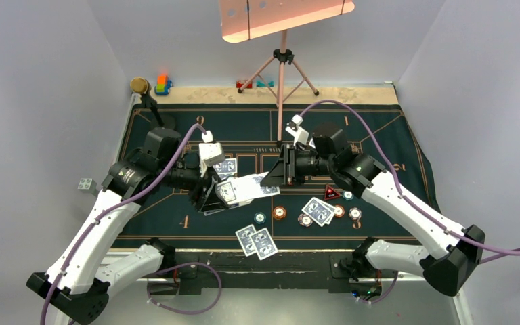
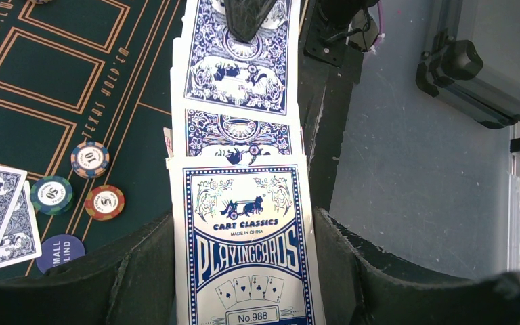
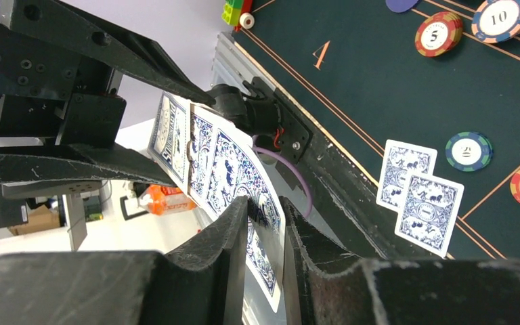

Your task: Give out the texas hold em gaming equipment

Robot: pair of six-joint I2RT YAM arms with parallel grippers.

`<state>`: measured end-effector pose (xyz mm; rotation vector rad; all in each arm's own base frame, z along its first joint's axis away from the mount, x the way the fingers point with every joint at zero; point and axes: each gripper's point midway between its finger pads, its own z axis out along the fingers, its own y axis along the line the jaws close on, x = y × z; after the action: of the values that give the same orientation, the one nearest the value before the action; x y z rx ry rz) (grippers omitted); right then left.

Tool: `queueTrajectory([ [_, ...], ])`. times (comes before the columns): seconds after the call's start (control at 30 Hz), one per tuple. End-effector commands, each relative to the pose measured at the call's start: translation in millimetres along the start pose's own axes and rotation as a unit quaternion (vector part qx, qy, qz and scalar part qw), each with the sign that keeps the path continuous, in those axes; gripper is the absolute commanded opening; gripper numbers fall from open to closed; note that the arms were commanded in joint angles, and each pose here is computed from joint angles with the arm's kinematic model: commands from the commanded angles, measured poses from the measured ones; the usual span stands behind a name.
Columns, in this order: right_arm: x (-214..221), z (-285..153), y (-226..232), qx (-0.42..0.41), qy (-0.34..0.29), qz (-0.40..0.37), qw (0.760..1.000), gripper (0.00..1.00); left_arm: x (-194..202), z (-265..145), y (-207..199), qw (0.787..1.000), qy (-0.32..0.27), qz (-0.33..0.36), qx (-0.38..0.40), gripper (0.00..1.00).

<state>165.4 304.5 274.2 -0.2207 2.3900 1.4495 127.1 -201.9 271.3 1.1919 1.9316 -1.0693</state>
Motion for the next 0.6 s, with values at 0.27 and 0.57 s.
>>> queueTrajectory([
  [0.27, -13, -24, 11, 0.005, -0.036, -0.023, 0.999, 0.26, -15, -7, -6, 0.999, -0.026, 0.035, 0.003, 0.0],
  [0.57, -14, -37, 8, 0.025, -0.039, -0.036, 0.998, 0.34, -13, -7, -6, 0.999, -0.025, 0.034, 0.002, 0.0],
])
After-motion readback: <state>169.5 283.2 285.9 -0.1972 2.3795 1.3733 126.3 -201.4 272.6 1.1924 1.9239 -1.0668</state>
